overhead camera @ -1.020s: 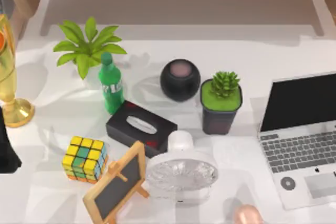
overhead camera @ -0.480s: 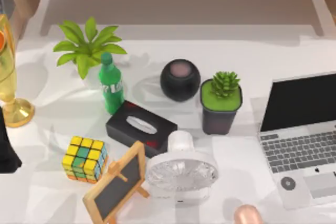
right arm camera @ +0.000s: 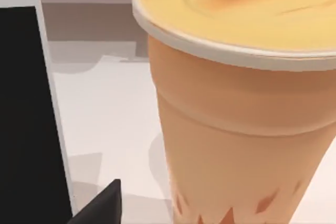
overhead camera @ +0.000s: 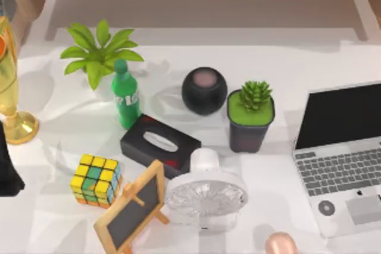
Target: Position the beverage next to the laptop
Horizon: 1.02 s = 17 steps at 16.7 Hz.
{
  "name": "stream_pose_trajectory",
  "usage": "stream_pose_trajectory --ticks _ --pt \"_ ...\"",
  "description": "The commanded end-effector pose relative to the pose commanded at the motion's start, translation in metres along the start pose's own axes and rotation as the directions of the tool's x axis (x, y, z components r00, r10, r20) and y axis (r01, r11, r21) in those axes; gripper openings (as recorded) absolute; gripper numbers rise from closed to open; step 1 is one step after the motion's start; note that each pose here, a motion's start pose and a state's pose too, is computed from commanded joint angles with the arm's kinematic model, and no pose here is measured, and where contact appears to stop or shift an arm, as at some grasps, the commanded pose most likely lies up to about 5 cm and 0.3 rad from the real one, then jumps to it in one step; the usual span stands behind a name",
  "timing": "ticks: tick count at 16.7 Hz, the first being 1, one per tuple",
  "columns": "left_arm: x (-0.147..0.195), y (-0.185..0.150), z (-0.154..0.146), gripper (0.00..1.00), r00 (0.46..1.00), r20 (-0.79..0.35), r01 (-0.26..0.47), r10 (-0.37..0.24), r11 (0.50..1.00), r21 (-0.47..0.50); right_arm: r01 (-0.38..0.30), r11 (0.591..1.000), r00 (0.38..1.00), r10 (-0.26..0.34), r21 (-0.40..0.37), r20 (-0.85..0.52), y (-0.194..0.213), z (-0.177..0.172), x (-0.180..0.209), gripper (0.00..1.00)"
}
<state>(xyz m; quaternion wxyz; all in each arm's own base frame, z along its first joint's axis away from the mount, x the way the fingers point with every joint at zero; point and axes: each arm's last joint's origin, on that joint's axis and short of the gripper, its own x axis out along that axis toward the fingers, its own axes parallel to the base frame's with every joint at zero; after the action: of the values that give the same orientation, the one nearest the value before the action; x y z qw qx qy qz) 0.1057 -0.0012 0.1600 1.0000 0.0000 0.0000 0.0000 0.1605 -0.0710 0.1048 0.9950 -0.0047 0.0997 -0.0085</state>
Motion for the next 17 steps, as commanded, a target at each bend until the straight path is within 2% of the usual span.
stream_pose_trajectory --ticks 7,17 --pt "0.0 0.0 0.0 1.0 1.0 0.0 0.0 0.0 1.0 0.0 0.0 1.0 1.0 0.0 -0.002 0.005 -0.001 0.001 0.004 1.0" --pt "0.0 0.0 0.0 1.0 1.0 0.0 0.0 0.0 1.0 0.0 0.0 1.0 1.0 0.0 0.0 0.0 -0.001 0.0 0.079 1.0"
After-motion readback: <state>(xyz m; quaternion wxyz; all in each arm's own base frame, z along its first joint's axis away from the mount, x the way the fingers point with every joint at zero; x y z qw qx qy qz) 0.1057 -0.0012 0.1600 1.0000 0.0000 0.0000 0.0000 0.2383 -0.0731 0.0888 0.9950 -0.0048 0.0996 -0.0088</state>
